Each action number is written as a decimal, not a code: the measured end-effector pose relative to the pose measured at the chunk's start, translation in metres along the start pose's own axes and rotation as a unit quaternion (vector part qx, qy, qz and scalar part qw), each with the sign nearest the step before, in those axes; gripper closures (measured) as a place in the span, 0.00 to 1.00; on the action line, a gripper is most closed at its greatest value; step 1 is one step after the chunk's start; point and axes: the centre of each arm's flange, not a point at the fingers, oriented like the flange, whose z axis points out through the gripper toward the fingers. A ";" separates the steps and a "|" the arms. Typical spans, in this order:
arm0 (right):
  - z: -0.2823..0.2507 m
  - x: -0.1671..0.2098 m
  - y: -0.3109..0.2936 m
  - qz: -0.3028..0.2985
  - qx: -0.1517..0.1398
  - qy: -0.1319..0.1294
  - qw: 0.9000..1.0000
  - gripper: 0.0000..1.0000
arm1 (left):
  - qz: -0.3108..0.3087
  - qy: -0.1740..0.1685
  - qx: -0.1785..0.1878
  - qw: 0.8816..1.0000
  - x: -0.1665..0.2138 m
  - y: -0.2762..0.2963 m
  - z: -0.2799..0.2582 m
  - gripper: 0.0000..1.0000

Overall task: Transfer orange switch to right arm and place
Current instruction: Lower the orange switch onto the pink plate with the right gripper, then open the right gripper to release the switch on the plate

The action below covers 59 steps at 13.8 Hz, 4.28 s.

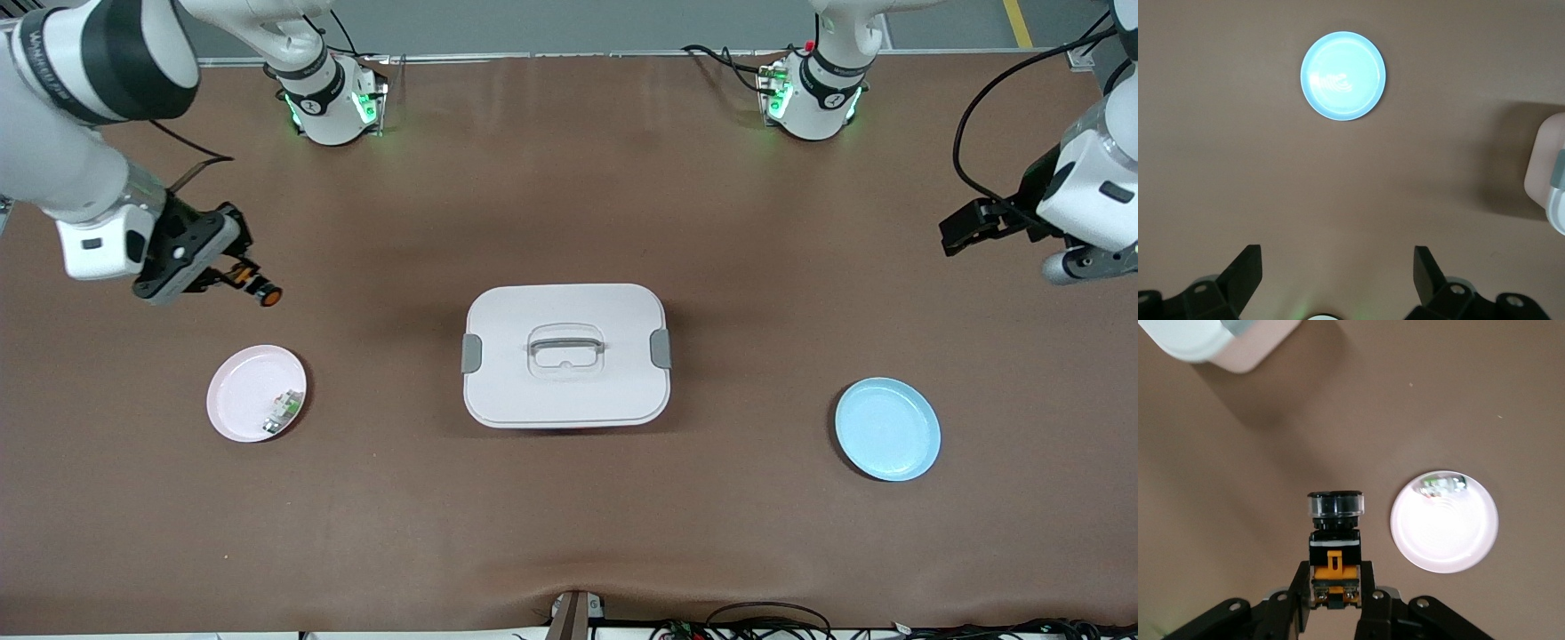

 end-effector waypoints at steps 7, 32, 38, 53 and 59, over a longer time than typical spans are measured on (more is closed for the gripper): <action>0.062 -0.064 0.102 -0.086 -0.003 -0.016 0.996 0.67 | -0.007 0.003 -0.024 1.000 -0.014 -0.027 -0.001 0.00; 0.252 -0.058 0.179 -0.129 -0.002 -0.008 0.992 0.67 | 0.029 0.064 -0.046 0.996 -0.016 -0.050 -0.005 0.00; 0.270 -0.058 0.180 -0.134 0.002 -0.008 0.991 0.67 | 0.022 0.062 -0.046 0.997 -0.014 -0.057 -0.003 0.00; 0.254 -0.056 0.189 -0.127 0.003 -0.007 0.992 0.00 | 0.025 0.061 -0.044 0.997 -0.011 -0.074 0.002 0.00; 0.185 -0.028 0.168 -0.028 0.056 -0.032 0.998 0.00 | 0.026 0.063 -0.045 0.997 -0.011 -0.073 0.001 0.00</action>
